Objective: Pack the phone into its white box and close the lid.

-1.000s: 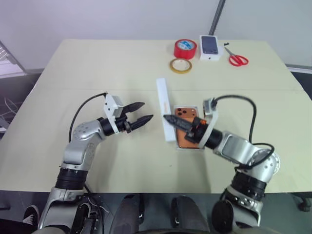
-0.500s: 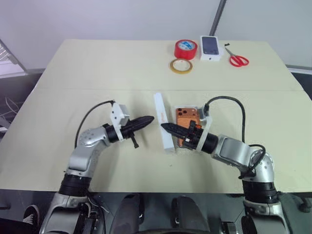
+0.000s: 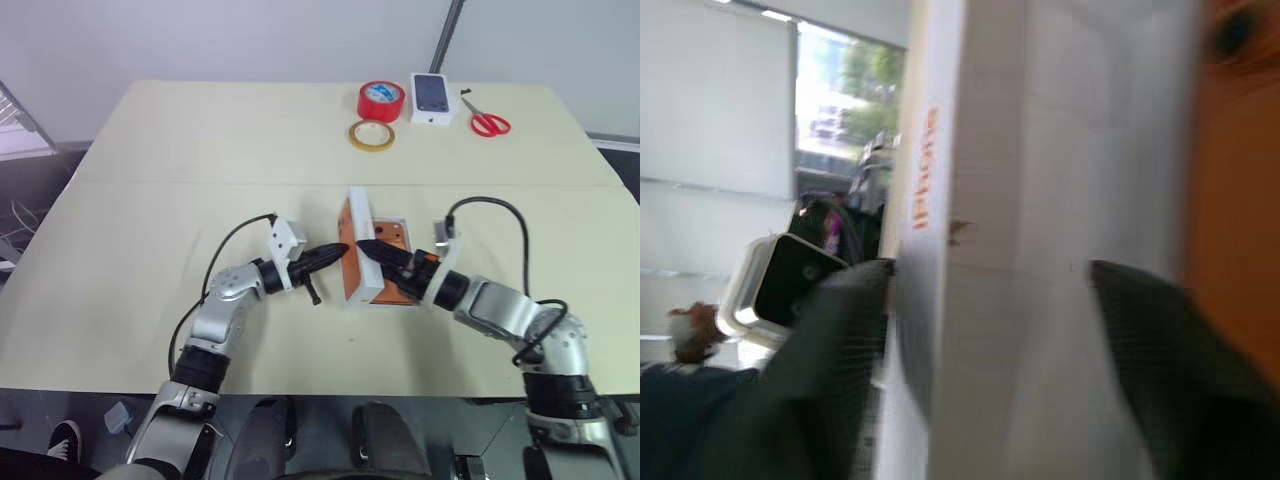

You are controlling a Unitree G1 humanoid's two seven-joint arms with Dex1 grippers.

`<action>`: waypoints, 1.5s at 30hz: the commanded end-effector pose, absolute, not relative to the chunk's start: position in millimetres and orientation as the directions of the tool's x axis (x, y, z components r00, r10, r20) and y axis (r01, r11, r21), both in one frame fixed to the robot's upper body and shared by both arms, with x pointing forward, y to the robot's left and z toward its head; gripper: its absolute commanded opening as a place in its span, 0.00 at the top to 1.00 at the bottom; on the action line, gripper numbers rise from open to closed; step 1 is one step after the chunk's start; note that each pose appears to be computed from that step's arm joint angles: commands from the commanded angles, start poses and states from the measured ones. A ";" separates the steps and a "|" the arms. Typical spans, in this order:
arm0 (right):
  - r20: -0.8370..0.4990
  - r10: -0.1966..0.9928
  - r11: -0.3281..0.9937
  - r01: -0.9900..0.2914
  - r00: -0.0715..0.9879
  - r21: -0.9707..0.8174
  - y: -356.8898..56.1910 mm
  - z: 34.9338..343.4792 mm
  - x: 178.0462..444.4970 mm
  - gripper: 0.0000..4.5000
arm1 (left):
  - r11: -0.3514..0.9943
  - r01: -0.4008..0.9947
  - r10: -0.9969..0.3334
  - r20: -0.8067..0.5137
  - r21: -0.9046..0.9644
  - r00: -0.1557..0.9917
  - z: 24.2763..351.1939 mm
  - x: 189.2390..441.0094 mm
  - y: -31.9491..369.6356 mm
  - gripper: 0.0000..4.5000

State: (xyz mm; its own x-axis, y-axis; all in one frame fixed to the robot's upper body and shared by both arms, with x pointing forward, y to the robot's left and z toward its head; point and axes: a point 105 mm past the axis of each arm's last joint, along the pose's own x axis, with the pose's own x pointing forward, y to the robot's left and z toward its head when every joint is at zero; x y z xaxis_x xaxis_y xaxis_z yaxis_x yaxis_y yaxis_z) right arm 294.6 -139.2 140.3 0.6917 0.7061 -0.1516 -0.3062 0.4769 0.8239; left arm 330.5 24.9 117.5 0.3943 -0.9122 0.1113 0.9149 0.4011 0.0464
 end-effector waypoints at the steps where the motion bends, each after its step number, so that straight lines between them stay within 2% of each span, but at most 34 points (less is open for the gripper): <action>1: -0.128 0.667 0.614 -0.443 0.734 0.653 -164.4 164.6 298.7 0.23 | 0.364 0.927 -0.925 0.150 0.091 0.349 130.2 331.4 10.5 1.00; 4: -0.109 0.616 0.698 -0.476 0.780 0.535 -182.4 178.9 313.2 0.23 | 0.346 0.934 -0.933 0.143 0.092 0.331 127.7 331.2 4.3 1.00; 7: -0.109 0.523 0.805 -0.448 0.845 0.390 -198.3 179.9 329.8 0.23 | 0.345 0.934 -0.935 0.124 0.098 0.332 124.6 331.3 7.4 1.00; 10: -0.153 0.494 0.862 -0.457 0.856 0.221 -199.0 169.4 332.9 0.52 | 0.356 0.931 -0.931 0.112 0.084 0.347 125.0 332.7 14.6 1.00; 11: -0.165 0.490 0.872 -0.479 0.856 0.104 -197.2 165.3 332.6 0.63 | 0.364 0.928 -0.929 0.101 0.075 0.356 124.3 333.3 18.2 1.00; 12: -0.168 0.474 0.878 -0.479 0.864 0.010 -194.9 160.7 333.4 0.76 | 0.378 0.922 -0.924 0.088 0.081 0.372 124.8 333.9 24.6 1.00; 14: -0.150 0.443 0.882 -0.460 0.884 -0.105 -193.6 155.5 335.5 0.97 | 0.415 0.906 -0.910 0.051 0.083 0.412 124.0 336.5 37.7 1.00; 17: -0.149 0.439 0.863 -0.462 0.886 -0.204 -189.4 147.6 334.1 0.99 | 0.475 0.872 -0.877 -0.023 0.121 0.481 113.7 342.2 55.0 1.00; 20: -0.145 0.435 0.860 -0.458 0.889 -0.227 -188.3 144.9 334.7 0.99 | 0.495 0.862 -0.864 -0.044 0.111 0.502 106.4 344.8 57.6 1.00; 29: -0.151 0.473 0.823 -0.497 0.868 -0.274 -179.2 142.8 332.0 0.99 | 0.439 0.897 -0.894 -0.076 0.054 0.442 93.1 347.5 15.3 1.00; 39: -0.167 0.462 0.818 -0.491 0.871 -0.299 -181.5 137.5 327.6 0.99 | 0.428 0.901 -0.904 0.015 0.073 0.428 119.2 350.9 1.9 1.00; 45: -0.180 0.449 0.815 -0.483 0.875 -0.320 -183.8 134.3 327.0 0.99 | 0.418 0.906 -0.908 0.009 0.060 0.418 116.8 349.9 -2.1 1.00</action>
State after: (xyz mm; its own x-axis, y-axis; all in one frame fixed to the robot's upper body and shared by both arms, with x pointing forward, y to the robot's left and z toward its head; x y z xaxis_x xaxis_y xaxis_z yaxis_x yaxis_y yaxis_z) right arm 329.0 -192.4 119.4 0.8803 0.4145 -0.2309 -0.4693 0.8324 -0.2948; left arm 351.8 8.9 98.3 0.4511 -0.8915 -0.0416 0.8925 0.4509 0.0139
